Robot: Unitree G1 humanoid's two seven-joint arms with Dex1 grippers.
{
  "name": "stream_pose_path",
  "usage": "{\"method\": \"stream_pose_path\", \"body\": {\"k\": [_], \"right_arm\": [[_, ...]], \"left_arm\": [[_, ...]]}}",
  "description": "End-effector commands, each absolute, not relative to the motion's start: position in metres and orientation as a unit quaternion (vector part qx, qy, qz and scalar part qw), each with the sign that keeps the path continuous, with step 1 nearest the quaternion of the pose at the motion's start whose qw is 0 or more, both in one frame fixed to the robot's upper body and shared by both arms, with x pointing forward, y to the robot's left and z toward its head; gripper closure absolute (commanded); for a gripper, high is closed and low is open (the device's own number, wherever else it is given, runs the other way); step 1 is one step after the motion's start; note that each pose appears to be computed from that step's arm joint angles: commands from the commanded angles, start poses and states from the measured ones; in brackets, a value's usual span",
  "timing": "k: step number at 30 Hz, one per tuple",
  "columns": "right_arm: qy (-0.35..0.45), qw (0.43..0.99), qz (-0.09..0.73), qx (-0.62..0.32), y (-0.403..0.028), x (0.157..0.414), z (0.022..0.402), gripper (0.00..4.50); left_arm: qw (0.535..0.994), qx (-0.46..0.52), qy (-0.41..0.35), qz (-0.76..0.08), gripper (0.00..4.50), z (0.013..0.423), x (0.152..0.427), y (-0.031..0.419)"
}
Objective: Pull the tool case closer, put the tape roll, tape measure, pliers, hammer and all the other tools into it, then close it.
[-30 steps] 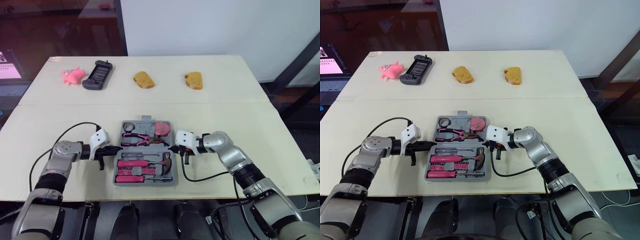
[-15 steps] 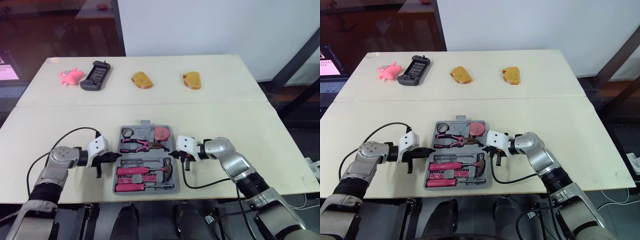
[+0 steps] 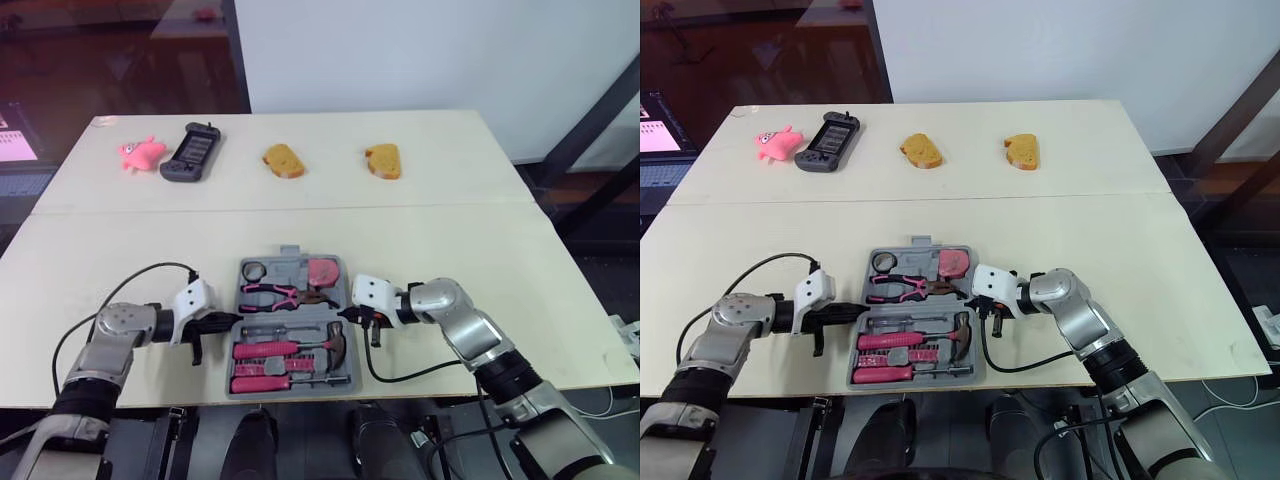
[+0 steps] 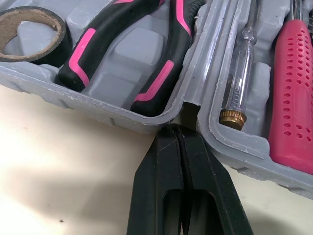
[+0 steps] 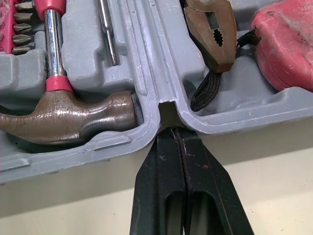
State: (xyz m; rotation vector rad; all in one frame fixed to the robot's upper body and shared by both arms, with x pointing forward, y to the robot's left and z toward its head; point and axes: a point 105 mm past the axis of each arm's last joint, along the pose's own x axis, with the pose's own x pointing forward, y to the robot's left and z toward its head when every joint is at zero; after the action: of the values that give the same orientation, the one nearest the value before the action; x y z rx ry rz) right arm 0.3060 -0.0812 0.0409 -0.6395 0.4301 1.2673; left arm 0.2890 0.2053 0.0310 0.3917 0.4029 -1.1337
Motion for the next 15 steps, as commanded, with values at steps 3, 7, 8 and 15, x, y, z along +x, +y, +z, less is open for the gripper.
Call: {"method": "stream_pose_path", "body": {"k": [3, 7, 8, 15], "right_arm": [[0.185, 0.725, 0.596, -0.29, -0.07, 0.297, 0.04, 4.5], [0.196, 0.734, 0.574, -0.306, -0.089, 0.304, 0.044, 4.5], [0.198, 0.741, 0.558, -0.316, -0.1, 0.308, 0.049, 4.5], [0.196, 0.789, 0.51, -0.282, -0.136, 0.322, 0.084, 3.7]], "left_arm": [[0.804, 0.183, 0.199, -0.53, 4.47, 0.022, 0.283, 0.205], [0.82, 0.198, 0.195, -0.501, 4.47, 0.028, 0.289, 0.221], [0.83, 0.197, 0.188, -0.486, 4.47, 0.033, 0.291, 0.229], [0.866, 0.163, 0.152, -0.448, 4.5, 0.059, 0.277, 0.253]]}}
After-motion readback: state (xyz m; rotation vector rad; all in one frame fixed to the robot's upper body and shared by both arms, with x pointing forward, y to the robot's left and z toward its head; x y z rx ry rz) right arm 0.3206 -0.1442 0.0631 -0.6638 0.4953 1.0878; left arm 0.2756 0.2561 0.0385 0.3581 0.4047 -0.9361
